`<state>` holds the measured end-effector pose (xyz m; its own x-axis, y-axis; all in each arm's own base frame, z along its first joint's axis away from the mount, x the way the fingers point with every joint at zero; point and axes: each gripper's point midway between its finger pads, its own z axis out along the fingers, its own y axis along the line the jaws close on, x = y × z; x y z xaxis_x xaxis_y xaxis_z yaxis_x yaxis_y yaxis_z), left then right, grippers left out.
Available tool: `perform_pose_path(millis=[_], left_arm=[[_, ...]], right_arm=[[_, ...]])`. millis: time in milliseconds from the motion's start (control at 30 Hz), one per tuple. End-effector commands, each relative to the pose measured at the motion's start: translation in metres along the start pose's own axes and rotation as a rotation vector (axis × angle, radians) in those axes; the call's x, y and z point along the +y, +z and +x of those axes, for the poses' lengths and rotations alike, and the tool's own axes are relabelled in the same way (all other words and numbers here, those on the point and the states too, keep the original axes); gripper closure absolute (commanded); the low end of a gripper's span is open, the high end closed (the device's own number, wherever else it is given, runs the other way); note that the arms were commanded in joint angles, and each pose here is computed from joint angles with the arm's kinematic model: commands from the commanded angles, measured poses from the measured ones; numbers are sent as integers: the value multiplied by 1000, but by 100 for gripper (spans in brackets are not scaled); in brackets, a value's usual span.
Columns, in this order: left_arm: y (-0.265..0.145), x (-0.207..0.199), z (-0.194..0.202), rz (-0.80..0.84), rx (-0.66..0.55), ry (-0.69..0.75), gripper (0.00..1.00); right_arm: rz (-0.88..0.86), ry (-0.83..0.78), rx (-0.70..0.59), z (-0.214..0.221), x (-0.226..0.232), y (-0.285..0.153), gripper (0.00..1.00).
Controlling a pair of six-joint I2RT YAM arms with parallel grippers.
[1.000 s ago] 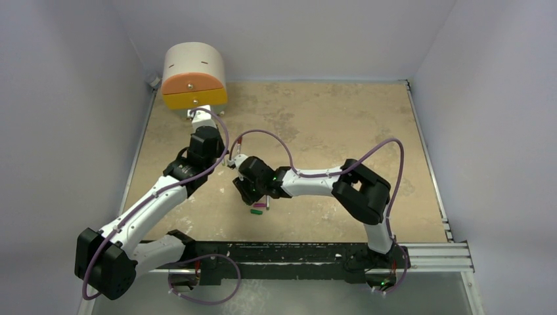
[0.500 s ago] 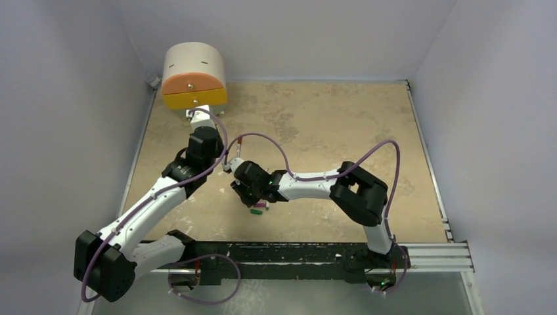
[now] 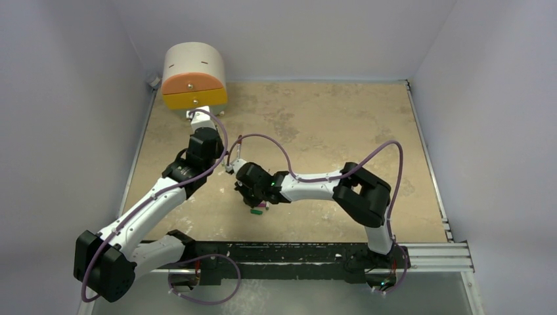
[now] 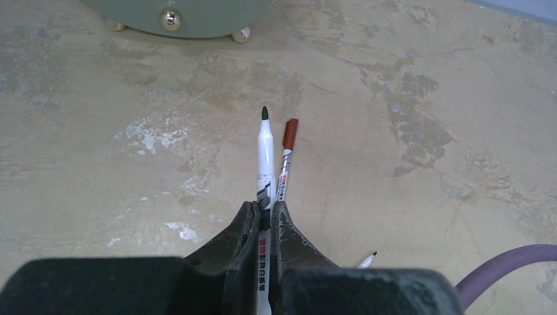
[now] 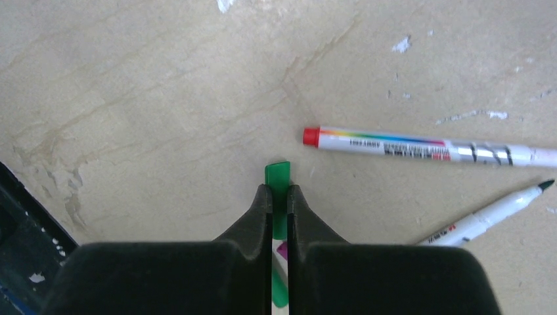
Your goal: Insert the pens into the pen caps
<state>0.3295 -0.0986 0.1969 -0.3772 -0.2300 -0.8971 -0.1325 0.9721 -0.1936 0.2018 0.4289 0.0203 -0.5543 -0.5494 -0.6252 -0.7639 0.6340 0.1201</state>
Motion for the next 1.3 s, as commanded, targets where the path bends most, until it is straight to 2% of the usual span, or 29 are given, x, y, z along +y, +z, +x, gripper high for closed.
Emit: perform_pose_path(millis=[0, 300, 467, 567, 700, 800, 867, 1033, 1267], left_arm=[[-2, -4, -15, 15, -53, -48, 100], [1, -13, -18, 46, -50, -62, 100], [1, -22, -22, 87, -57, -75, 100], [-4, -32, -29, 151, -81, -93, 100], [-14, -57, -37, 306, -116, -116, 100], [-24, -85, -37, 476, -118, -114, 100], [-32, -104, -35, 597, -114, -92, 100], [-54, -142, -32, 866, -124, -83, 100], [-85, -167, -44, 1046, -226, -102, 100]], right_arm=[[26, 6, 70, 22, -4, -19, 100], [-1, 24, -63, -19, -3, -64, 100], [-5, 84, -140, -45, -27, -82, 100], [-42, 162, -229, -66, -55, -101, 100], [-68, 218, -410, -101, -90, -144, 100], [-75, 252, -565, -130, -110, -184, 100], [-137, 279, -662, -146, -118, -209, 100], [-304, 255, -905, -185, -112, -271, 100], [-515, 200, -1090, -208, -84, -315, 100]])
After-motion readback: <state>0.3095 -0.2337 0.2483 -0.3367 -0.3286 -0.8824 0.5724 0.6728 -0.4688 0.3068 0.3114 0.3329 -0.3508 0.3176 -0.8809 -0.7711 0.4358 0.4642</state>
